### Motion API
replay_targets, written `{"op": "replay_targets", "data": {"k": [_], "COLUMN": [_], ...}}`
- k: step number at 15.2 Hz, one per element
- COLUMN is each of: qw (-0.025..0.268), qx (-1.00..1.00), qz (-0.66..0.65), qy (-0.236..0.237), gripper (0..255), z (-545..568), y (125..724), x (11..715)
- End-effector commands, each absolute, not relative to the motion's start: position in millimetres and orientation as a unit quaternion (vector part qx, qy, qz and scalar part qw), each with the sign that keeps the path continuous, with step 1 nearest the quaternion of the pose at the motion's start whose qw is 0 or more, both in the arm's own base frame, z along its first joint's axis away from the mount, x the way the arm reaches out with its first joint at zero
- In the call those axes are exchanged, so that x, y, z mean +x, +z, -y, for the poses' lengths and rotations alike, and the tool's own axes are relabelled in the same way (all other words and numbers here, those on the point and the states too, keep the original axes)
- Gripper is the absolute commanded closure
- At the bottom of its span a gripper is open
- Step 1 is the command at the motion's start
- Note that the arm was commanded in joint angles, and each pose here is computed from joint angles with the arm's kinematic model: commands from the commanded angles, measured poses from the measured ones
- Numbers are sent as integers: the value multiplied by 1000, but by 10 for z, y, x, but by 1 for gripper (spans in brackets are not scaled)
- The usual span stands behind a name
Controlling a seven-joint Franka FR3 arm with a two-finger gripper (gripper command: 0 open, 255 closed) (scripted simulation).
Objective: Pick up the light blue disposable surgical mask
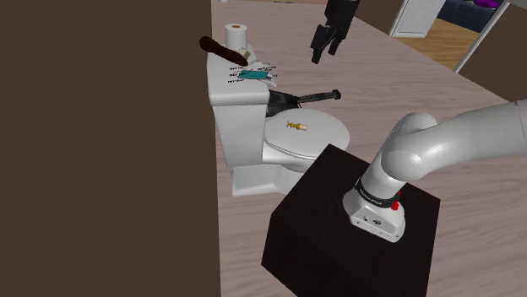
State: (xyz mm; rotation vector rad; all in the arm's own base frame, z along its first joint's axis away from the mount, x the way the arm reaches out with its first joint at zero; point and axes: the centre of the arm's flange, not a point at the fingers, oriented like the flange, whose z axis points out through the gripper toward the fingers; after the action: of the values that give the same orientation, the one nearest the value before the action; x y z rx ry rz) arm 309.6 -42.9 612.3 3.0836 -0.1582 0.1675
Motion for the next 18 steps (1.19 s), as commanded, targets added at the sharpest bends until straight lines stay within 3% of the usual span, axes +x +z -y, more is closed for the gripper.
{"op": "replay_targets", "data": {"k": [1, 18], "qw": [25, 63], "qx": [997, 965], "qz": [51, -254], "qy": [54, 30], "gripper": [0, 0], "z": [429, 430], "y": [6123, 5374], "x": [3096, 5205]}}
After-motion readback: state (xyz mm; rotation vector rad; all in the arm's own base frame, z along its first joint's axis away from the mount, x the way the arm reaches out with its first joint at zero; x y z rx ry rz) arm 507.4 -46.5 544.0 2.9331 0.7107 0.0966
